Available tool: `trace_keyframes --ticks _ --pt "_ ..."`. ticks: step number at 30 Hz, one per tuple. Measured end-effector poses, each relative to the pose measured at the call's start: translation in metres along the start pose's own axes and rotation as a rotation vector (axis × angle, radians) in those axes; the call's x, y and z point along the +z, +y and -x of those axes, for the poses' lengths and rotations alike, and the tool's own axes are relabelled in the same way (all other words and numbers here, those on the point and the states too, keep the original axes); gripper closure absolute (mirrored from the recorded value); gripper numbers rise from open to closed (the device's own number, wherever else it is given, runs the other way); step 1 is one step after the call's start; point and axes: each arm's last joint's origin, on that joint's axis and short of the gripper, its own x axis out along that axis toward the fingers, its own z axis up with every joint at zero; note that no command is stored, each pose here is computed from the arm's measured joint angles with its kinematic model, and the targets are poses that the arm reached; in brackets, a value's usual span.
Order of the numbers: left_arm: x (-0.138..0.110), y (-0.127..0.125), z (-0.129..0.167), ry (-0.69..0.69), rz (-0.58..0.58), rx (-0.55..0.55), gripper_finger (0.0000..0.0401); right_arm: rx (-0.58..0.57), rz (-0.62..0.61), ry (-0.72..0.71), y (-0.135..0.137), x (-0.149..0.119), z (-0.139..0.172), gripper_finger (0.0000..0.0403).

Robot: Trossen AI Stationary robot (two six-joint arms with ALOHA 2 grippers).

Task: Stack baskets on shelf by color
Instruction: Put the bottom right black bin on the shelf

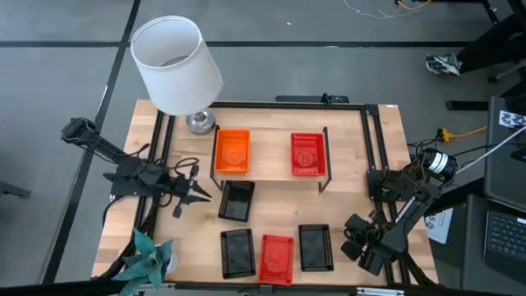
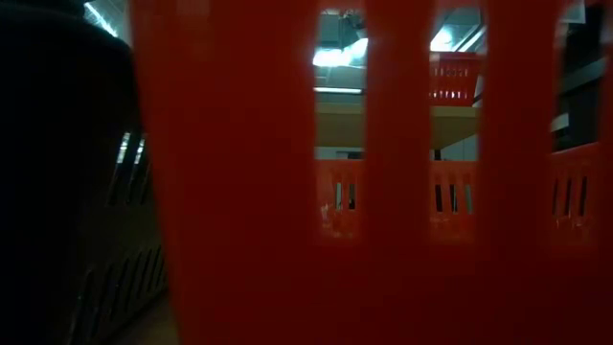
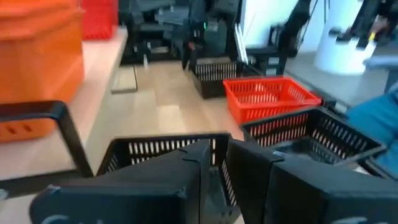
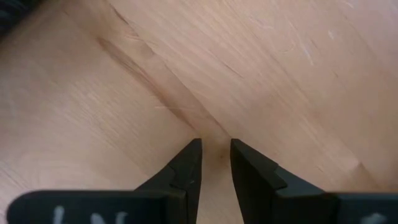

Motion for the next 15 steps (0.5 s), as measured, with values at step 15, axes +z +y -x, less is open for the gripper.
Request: trace_keyframes --ticks 15 --pt "-0.019 0.014 0.012 0.165 0.068 0.095 0.0351 0.071 0.097 -0.123 0.023 0.008 0.044 0.0317"
